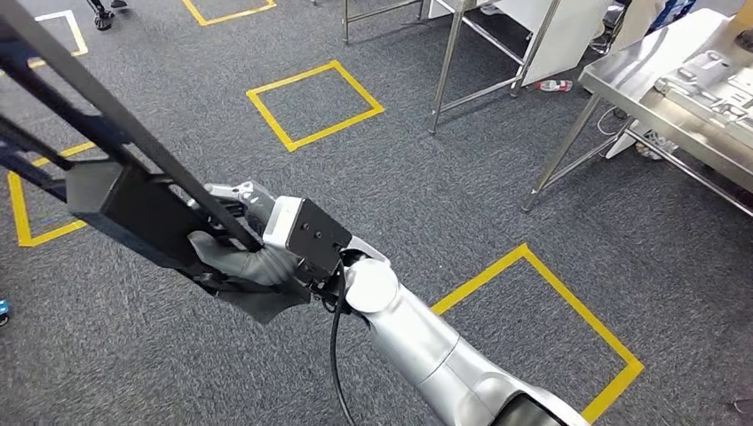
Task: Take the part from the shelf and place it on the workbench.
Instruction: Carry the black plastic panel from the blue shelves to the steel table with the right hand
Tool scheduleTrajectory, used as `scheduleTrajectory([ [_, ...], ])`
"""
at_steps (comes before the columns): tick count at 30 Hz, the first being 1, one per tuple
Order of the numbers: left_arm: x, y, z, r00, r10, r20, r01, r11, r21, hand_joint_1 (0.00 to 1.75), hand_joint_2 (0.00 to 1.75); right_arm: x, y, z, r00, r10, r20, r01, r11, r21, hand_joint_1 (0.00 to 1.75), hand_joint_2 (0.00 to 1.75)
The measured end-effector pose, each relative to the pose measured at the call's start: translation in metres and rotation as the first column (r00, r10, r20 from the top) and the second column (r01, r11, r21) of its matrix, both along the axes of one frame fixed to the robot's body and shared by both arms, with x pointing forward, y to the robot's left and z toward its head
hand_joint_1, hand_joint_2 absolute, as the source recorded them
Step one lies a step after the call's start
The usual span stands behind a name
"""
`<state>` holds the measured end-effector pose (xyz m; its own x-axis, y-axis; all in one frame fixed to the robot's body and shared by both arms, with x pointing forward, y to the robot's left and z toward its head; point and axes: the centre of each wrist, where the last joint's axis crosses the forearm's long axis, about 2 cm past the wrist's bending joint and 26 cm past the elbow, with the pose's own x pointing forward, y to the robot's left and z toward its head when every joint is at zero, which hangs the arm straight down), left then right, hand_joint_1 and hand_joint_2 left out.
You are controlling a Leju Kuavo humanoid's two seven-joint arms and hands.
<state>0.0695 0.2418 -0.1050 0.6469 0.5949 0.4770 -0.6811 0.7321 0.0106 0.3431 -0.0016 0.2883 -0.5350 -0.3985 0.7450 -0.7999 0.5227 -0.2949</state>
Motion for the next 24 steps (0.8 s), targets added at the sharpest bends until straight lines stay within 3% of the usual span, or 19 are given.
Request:
scheduleTrajectory([
  [24, 0.0037, 0.0032, 0.0003, 1.0, -0.004, 0.007, 0.004, 1.0, -0.009, 0.0, 1.75, 0.0019, 0.0021, -0.0037, 1.0, -0.008, 0.007, 0.009, 1.0, -0.015, 1.43, 1.75],
])
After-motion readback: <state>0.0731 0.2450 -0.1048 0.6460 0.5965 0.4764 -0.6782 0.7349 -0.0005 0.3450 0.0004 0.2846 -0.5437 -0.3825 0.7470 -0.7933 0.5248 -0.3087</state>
